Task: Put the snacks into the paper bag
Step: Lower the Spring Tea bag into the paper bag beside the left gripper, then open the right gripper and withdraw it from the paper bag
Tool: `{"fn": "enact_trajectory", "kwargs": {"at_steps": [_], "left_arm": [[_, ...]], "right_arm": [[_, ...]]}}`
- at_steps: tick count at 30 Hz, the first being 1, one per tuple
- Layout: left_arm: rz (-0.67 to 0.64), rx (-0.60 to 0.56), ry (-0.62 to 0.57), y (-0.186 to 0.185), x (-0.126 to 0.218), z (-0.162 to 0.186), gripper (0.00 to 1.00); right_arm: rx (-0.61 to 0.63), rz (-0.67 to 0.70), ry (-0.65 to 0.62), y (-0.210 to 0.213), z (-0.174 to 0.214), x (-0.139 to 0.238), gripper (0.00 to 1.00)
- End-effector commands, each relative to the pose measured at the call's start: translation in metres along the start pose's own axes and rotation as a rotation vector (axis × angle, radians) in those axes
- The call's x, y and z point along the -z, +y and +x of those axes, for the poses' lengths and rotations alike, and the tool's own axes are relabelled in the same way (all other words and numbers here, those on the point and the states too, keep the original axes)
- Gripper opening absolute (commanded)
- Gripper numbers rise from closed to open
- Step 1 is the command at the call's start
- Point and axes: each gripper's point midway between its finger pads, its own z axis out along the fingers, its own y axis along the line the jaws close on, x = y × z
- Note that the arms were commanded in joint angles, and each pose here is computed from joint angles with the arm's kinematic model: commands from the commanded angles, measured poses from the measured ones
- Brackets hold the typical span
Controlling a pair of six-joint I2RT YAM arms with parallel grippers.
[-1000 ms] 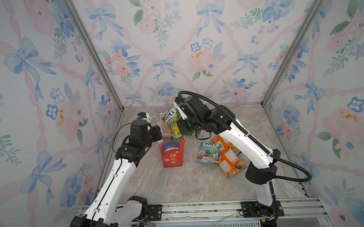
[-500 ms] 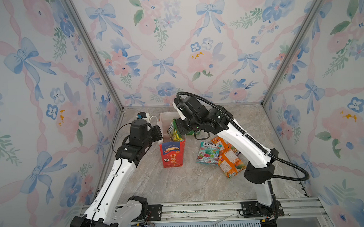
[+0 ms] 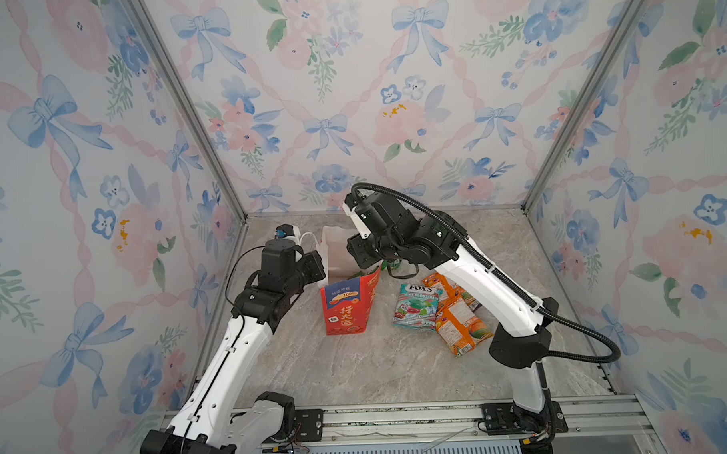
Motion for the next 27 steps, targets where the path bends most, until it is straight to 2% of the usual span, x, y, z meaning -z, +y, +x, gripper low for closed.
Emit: {"fn": "enact_trajectory", "kwargs": {"at_steps": [1,15,27], "left_arm": [[-0.007,0.001,0.036,0.002,-0.004,0.009,0.0],[-0.01,-0.001,0.023,0.002,-0.001,0.006,0.0],[0.006,0.006,0.005,-0.002,0.005,0.001,0.0]], "right_arm": [[0.008,-0.049,-0.098,-0.002,-0.021,0.041,0.47],[-0.09,0.007,-0.176,-0.055,-0.019,0.09,0.55],[-0.275,0.055,-0.209,-0.111,0.006,0.111,0.65]]}}
